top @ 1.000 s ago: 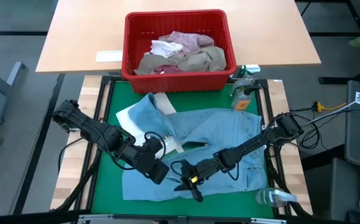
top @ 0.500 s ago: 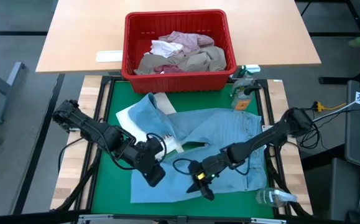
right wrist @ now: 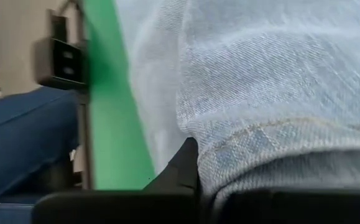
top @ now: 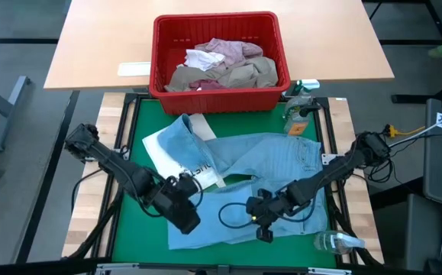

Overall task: Fold laundry
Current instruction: Fold the light blue pants

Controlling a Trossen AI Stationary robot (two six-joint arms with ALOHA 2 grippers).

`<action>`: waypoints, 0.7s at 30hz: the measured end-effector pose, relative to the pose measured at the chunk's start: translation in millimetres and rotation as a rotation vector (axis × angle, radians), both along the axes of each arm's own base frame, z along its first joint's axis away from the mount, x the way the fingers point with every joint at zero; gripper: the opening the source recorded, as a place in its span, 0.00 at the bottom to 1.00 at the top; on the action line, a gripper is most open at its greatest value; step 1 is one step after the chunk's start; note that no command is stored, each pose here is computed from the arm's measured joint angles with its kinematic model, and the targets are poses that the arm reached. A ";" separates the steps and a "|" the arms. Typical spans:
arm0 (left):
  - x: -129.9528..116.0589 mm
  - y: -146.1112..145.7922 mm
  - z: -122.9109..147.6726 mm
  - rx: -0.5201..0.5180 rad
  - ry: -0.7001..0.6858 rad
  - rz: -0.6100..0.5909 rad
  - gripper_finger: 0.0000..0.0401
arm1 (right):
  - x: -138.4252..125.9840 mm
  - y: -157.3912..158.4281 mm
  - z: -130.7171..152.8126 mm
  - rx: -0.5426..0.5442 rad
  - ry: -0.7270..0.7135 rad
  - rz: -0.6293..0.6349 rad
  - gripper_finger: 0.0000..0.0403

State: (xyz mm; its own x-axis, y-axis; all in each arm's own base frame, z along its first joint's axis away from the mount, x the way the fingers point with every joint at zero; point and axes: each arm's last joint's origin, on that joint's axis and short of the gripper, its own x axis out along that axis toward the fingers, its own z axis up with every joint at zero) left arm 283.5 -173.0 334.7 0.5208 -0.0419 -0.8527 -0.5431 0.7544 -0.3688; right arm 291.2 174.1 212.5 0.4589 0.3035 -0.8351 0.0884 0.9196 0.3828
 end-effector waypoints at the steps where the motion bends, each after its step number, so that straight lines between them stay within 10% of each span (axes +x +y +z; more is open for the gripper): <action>1: -1.8 -4.4 -9.6 -0.017 0.023 -0.004 0.15 | -0.9 -0.6 -0.8 -0.007 0.011 0.000 0.02; 11: -28.4 -49.3 -99.0 -0.222 0.041 -0.030 0.15 | -5.1 -3.1 -3.9 -0.026 0.072 -0.027 0.02; 21: -55.1 -41.4 -156.9 -0.185 0.100 0.057 0.15 | -5.0 -3.0 -4.2 -0.027 0.072 -0.024 0.03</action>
